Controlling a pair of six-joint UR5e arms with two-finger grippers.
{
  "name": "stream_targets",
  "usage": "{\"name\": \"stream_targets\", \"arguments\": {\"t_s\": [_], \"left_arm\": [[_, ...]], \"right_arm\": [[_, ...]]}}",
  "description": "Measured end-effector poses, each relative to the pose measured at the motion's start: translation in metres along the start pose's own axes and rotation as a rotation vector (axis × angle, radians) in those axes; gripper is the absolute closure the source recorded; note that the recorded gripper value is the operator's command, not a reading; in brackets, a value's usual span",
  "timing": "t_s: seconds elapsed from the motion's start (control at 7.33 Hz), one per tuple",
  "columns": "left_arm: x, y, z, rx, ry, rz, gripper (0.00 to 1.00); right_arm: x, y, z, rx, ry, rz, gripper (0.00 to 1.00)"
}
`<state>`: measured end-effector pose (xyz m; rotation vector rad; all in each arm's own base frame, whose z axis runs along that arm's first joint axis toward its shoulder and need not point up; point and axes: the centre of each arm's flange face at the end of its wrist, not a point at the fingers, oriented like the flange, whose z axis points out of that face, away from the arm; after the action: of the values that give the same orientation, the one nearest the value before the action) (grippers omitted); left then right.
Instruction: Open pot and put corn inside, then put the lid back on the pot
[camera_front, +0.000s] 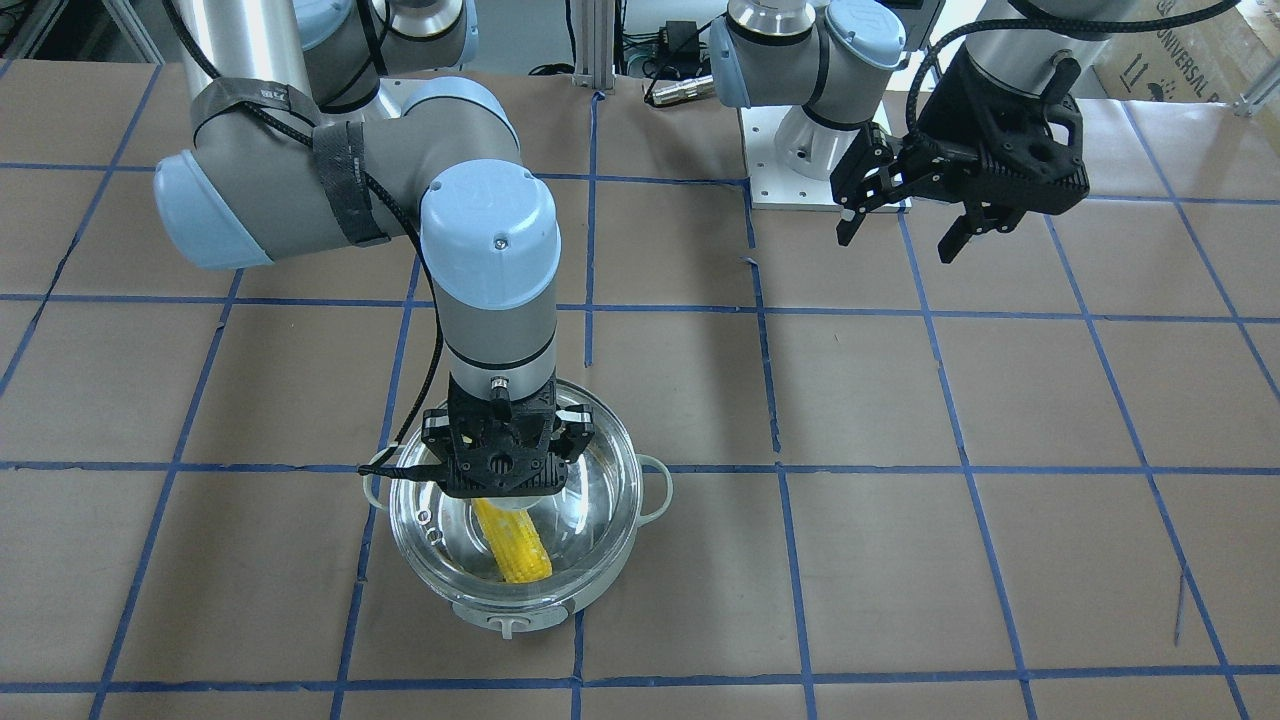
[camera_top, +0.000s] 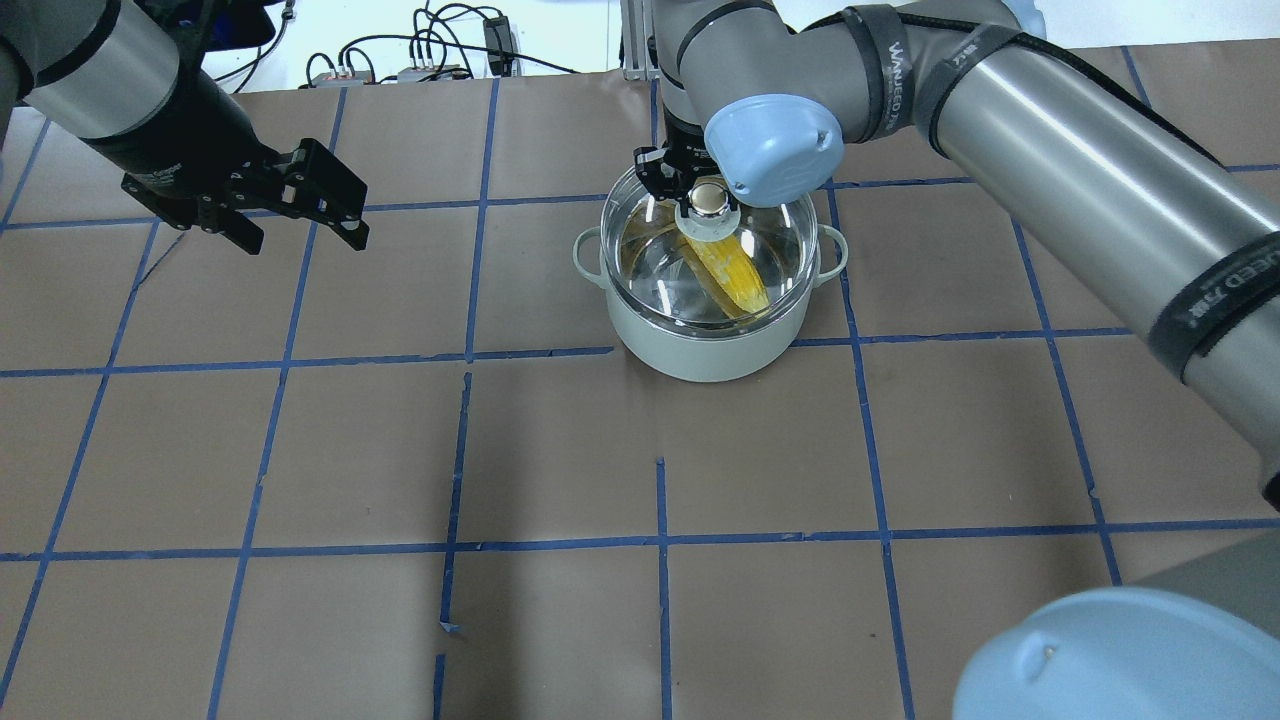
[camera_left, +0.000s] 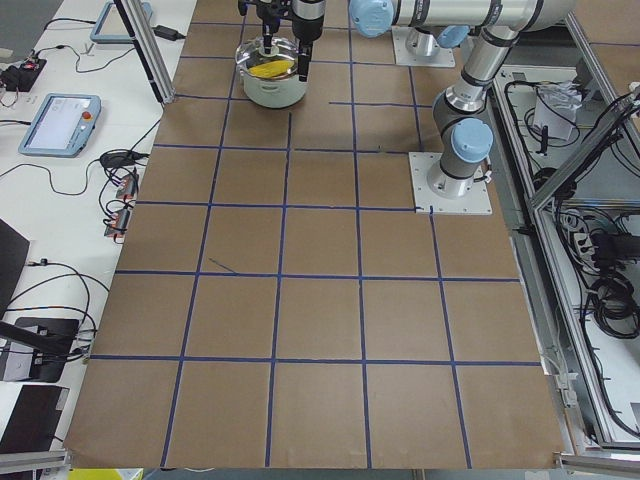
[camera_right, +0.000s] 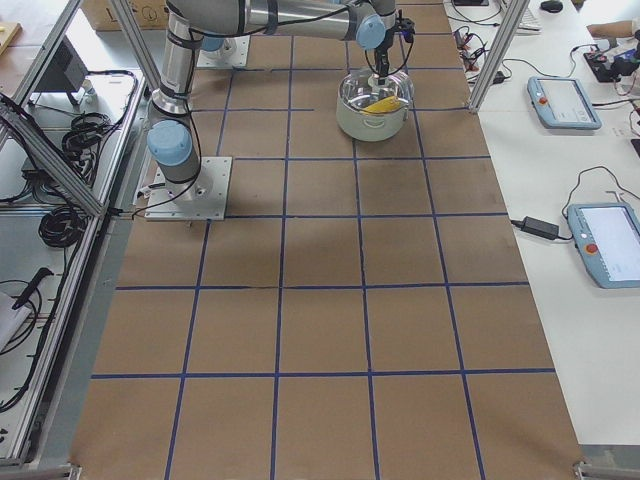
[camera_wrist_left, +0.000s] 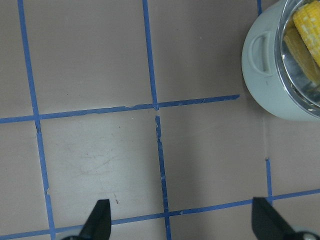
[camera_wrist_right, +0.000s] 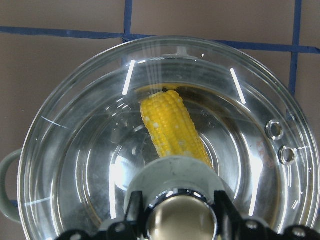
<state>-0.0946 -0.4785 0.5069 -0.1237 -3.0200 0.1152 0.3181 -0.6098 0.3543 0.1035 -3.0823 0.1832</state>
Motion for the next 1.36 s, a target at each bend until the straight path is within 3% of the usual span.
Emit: {"name": "stream_targets", "arguments": {"t_s": [0.82, 0.95, 1.09, 1.36], "left_arm": [[-0.0004, -0.0006, 0.001, 0.0, 0.002, 0.0, 0.0], [-0.0004, -0.0007, 0.0013, -0.001, 0.002, 0.0, 0.0], [-0.0005, -0.001, 0.0018, -0.002, 0.002, 0.0, 0.0], [-0.0001, -0.0013, 0.0027, -0.004, 0.002, 0.001, 0.0]], "right_arm": [[0.0004, 0.0053, -0.0008, -0.039, -0.005, 0.011, 0.56], [0.0004, 0.0054, -0.0013, -0.039, -0.005, 0.012, 0.42], [0.0003, 0.0051, -0.0021, -0.037, -0.005, 0.012, 0.05], [0.0003, 0.0041, -0.004, -0.033, -0.006, 0.011, 0.0]]}}
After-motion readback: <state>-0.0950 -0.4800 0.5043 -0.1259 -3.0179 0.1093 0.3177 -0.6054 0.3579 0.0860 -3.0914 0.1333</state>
